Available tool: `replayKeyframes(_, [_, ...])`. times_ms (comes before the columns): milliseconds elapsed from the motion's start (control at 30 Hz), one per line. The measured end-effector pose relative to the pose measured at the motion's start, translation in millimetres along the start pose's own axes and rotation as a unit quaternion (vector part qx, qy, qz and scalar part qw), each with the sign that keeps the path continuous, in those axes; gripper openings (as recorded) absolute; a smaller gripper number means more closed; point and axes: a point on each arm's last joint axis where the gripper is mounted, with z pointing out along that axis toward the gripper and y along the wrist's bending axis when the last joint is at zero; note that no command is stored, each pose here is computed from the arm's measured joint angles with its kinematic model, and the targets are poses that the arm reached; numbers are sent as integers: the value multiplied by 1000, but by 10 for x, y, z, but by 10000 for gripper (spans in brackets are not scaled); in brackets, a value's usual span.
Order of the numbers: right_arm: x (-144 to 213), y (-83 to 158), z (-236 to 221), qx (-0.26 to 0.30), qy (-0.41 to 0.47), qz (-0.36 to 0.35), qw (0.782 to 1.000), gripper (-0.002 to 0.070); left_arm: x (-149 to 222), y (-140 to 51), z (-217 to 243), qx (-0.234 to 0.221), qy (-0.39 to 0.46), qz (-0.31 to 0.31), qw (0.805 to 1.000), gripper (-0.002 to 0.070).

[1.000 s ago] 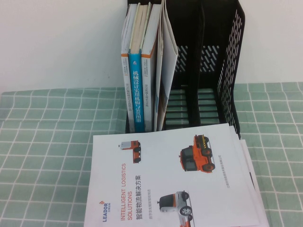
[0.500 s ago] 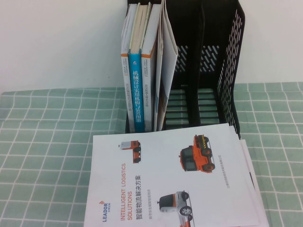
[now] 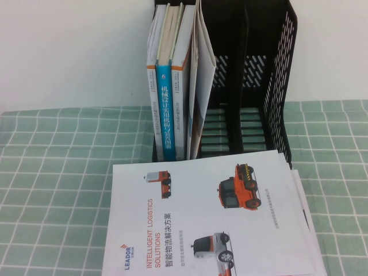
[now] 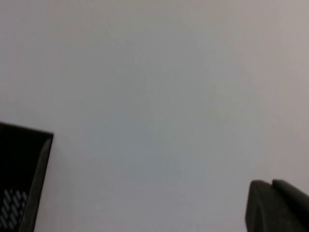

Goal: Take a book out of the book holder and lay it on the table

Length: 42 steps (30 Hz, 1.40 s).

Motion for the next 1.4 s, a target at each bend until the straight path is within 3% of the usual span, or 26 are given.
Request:
replayKeyframes(67, [-14, 11, 61, -15, 36, 5, 999, -2, 57, 45, 56, -14, 11, -18, 1000, -1])
replayKeyframes(200, [-1, 29, 207, -34, 94, 16, 995, -2, 240, 85, 180, -27, 96, 20, 995, -1])
replayKeyframes(367, [-52, 39, 371, -57, 135, 7, 989, -2, 463, 56, 331, -19, 248, 44, 968, -1])
replayKeyframes(600, [-109, 133, 580, -112, 158, 36, 980, -2, 564, -15, 732, -12, 380, 54, 923, -1])
replayKeyframes(700, [-34, 238, 722, -147, 179, 35, 972, -2, 634, -117, 1028, 31, 451, 43, 891, -1])
replayKeyframes(833, [100, 443, 907, -199, 204, 25, 958, -2, 776, -263, 1455, 137, 499, 19, 856, -1])
replayKeyframes(967, [176, 666, 1035, -242, 198, 11, 950, -2, 906, -374, 1856, 181, 477, 26, 860, -1])
replayKeyframes(1167, [139, 1072, 1077, -314, 141, 19, 939, -2, 1149, -809, 2130, 211, 467, 59, 857, -1])
replayKeyframes(1300, [152, 1334, 1015, -375, 136, 35, 916, -2, 1357, -1090, 2139, 201, 452, 67, 866, -1])
replayKeyframes(1400, [207, 1482, 1002, -403, 144, 47, 902, -2, 1518, -1170, 2163, 162, 434, 58, 884, -1])
